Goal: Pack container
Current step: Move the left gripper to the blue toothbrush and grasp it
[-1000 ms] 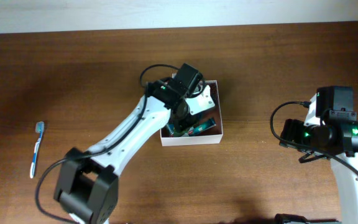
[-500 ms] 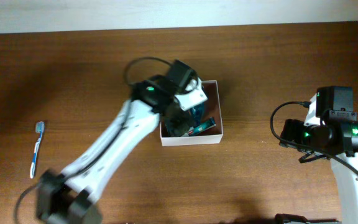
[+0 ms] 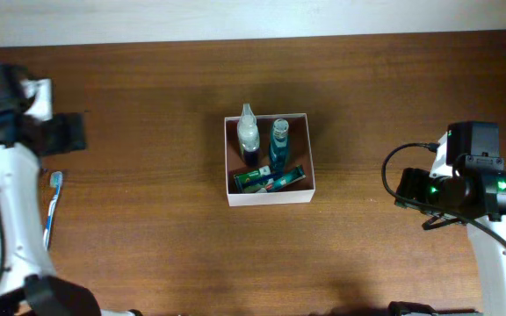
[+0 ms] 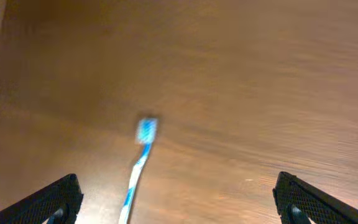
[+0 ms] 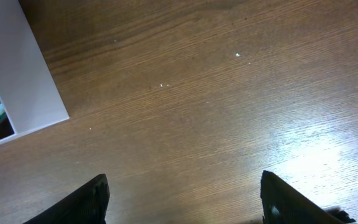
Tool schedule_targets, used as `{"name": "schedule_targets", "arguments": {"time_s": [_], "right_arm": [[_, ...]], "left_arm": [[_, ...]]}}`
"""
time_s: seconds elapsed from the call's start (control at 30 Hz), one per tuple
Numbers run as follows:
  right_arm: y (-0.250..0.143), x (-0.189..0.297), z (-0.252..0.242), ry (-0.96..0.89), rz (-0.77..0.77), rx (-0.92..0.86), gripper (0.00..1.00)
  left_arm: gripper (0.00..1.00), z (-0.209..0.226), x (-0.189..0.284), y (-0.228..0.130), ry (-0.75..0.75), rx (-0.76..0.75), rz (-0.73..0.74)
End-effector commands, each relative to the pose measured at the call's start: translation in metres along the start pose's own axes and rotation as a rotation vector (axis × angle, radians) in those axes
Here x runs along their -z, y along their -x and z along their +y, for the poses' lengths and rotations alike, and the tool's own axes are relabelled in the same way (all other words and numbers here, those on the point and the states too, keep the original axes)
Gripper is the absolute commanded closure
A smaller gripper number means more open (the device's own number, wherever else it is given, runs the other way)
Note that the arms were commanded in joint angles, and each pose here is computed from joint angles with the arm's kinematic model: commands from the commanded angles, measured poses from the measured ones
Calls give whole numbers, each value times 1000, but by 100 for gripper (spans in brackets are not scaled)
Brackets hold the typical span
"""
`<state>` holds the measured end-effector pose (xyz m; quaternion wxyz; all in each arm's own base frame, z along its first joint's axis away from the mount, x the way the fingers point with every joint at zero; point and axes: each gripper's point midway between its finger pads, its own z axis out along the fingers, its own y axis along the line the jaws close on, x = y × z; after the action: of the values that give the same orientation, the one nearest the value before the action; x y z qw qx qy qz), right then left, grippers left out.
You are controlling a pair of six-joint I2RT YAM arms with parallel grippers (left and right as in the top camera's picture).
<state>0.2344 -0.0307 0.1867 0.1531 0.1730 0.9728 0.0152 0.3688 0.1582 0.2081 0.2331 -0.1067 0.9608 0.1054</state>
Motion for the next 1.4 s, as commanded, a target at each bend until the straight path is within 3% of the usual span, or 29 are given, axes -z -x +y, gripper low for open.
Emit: {"name": "schedule_targets", "arguments": {"time_s": [0.0, 0.1, 0.27, 0.67, 0.73, 0.83, 0.97, 1.17, 1.37], "right_arm": [[-1, 1, 0, 4, -2, -9, 30], [0, 1, 0, 4, -3, -9, 30], [-1, 1, -1, 3, -3, -8, 30], [0, 1, -2, -7, -4, -8, 30], [0, 1, -2, -7, -4, -8, 30], [0, 1, -2, -7, -5, -8, 30], [0, 1, -2, -7, -5, -8, 29], [0, 1, -2, -7, -5, -8, 29], [0, 1, -2, -7, -5, -8, 29]], "left_arm": [[1, 37, -40, -32, -2, 138, 122], [0, 58, -78, -59, -1, 198, 241], [1, 56, -128, -87, -28, 198, 367], [4, 37, -186, -138, -92, 189, 567], [10, 35, -188, -141, -99, 190, 578], [31, 34, -187, -144, -103, 190, 592], [44, 29, -186, -146, -125, 196, 600], [73, 26, -184, -147, -141, 200, 606], [87, 26, -184, -147, -142, 200, 609]]}}
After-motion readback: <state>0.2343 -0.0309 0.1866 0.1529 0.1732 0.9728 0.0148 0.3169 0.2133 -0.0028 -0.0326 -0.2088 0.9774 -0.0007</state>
